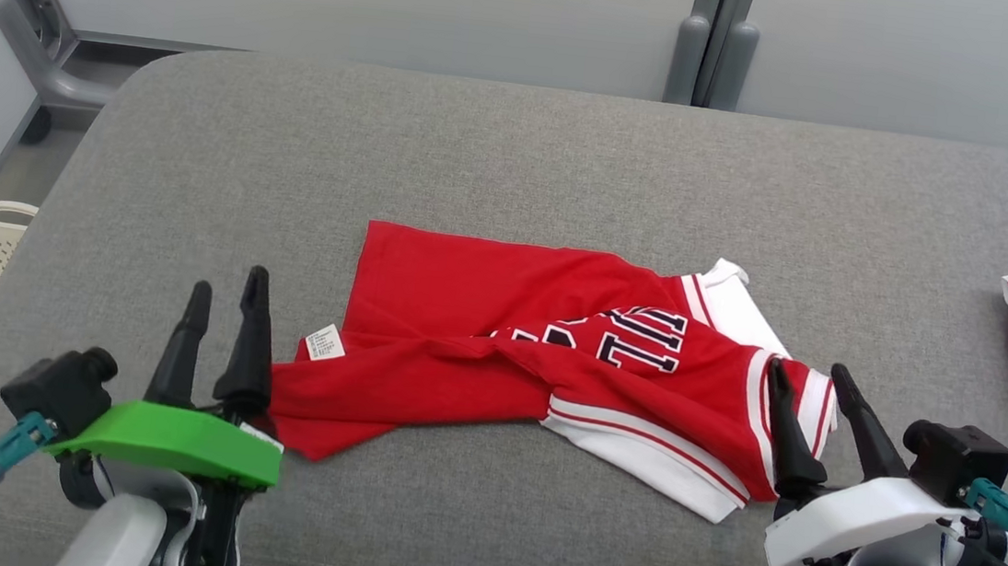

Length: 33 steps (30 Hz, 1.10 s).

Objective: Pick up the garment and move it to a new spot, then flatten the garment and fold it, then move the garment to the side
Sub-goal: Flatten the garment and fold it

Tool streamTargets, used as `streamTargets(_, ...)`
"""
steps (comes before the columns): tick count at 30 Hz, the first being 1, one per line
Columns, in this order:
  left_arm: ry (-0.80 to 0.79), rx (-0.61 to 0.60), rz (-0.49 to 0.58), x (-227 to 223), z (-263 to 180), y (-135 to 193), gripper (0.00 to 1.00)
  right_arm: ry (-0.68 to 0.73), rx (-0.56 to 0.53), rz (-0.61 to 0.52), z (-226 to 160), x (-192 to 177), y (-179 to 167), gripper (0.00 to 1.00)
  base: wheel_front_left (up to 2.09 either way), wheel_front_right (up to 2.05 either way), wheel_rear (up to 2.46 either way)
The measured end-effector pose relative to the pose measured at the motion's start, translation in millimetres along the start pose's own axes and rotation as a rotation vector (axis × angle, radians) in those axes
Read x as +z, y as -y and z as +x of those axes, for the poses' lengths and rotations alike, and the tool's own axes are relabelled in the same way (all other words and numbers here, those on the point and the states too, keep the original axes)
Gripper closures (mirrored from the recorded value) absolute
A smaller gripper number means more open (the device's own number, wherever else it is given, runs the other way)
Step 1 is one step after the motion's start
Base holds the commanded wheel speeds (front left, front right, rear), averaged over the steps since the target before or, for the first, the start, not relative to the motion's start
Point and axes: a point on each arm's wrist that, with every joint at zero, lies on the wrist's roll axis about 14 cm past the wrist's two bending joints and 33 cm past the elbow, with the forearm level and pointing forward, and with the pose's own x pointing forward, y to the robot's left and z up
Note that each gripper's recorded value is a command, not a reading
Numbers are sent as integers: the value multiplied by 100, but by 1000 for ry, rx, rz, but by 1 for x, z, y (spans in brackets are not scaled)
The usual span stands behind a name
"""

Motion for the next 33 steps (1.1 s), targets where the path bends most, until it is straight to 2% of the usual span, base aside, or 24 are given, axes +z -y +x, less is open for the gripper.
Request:
streamTargets(4, -45, -48, -2, -16, -13, 7, 0, -4, -11, 17, -4, -5, 2, 0, 0, 0, 0)
streamTargets(9, -93, -80, 49, -32, -28, 6, 0, -30, -28, 19, -11, -14, 6, 0, 0, 0, 0)
streamTargets(21, -165, -32, 120, -56, -59, -15, 0, -126, -59, 13, -31, -42, 13, 0, 0, 0, 0)
streamTargets(33, -170, -27, 131, -58, -59, -16, 0, -202, -78, -12, -37, -59, 20, 0, 0, 0, 0)
